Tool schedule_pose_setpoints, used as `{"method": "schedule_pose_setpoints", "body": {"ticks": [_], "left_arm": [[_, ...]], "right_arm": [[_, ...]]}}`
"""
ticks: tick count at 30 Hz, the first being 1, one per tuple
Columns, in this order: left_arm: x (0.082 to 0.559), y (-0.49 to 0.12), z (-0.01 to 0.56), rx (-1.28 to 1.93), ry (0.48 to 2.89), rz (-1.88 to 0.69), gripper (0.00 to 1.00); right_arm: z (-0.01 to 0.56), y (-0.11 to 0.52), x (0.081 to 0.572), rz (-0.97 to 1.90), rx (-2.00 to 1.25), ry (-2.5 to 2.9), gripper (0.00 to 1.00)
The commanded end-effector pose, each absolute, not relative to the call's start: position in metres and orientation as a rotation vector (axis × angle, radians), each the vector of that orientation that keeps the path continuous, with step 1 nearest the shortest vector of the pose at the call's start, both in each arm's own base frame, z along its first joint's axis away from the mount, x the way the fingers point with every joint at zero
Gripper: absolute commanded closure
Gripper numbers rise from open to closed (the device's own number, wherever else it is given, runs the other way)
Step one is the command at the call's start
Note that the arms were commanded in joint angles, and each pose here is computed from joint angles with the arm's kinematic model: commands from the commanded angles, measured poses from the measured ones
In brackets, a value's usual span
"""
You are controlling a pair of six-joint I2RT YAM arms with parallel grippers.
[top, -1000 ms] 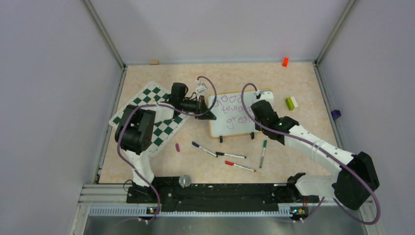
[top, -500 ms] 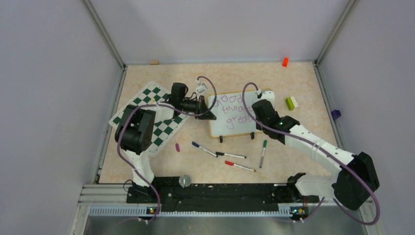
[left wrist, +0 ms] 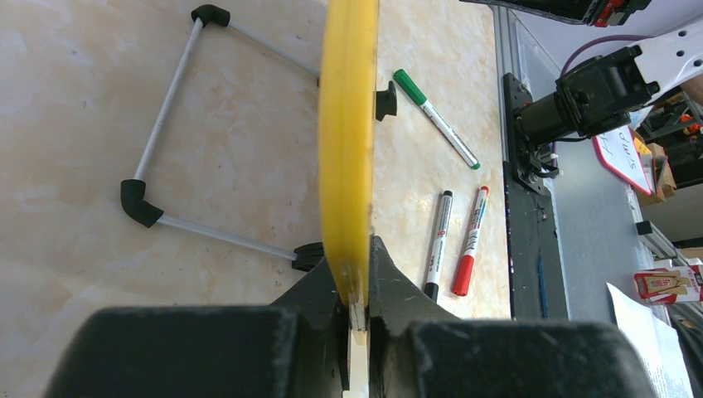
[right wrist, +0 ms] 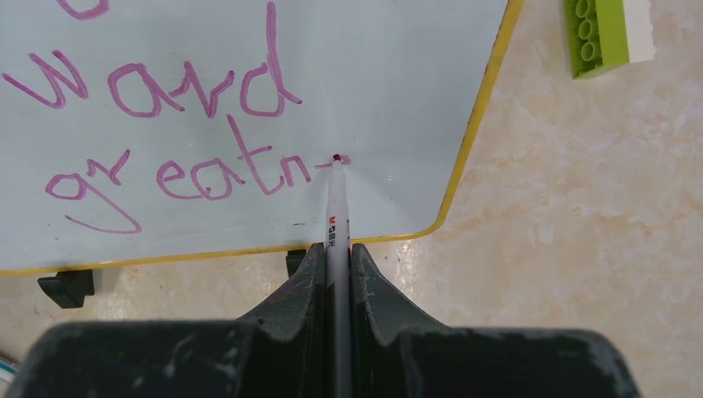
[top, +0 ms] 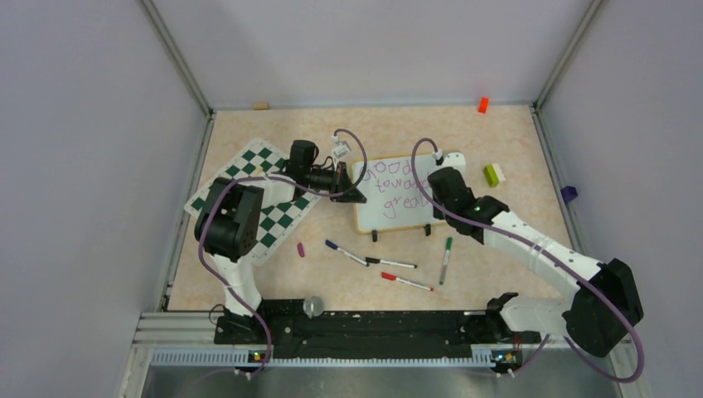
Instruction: Write a sentence on the whiteboard
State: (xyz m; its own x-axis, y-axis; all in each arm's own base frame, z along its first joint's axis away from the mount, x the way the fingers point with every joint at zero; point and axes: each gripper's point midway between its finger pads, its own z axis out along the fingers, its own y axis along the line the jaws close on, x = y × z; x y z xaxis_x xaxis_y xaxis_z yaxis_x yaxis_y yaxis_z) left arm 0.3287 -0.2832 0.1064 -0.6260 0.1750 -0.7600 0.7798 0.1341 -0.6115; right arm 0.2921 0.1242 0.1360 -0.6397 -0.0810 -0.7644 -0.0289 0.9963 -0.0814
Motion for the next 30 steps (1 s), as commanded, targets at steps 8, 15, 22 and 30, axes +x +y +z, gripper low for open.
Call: {"method": "schedule_pose_setpoints", "body": {"ticks": [8,15,22,30], "left_arm": [[0.331,-0.284,0.091,0.932,1.922,-1.447,1.0],[0.331,-0.285,0.09,0.934,1.921,-1.448,1.0],[0.331,-0.285,0.091,0.934,1.922,-1.448,1.0],[0.331,-0.284,0.091,0.933,1.92,-1.449,1.0]], "right_arm": [[0.163,0.142,0.303,0.074,-0.073,2.183,1.0],[0.144,0.135,0.294,0.024,-0.071,2.253,1.0],[0.134,0.13,0.287,-0.005,-0.064,2.296,1.0],[0.124,0.124,0.288,-0.068,-0.059,2.323,1.0]]}}
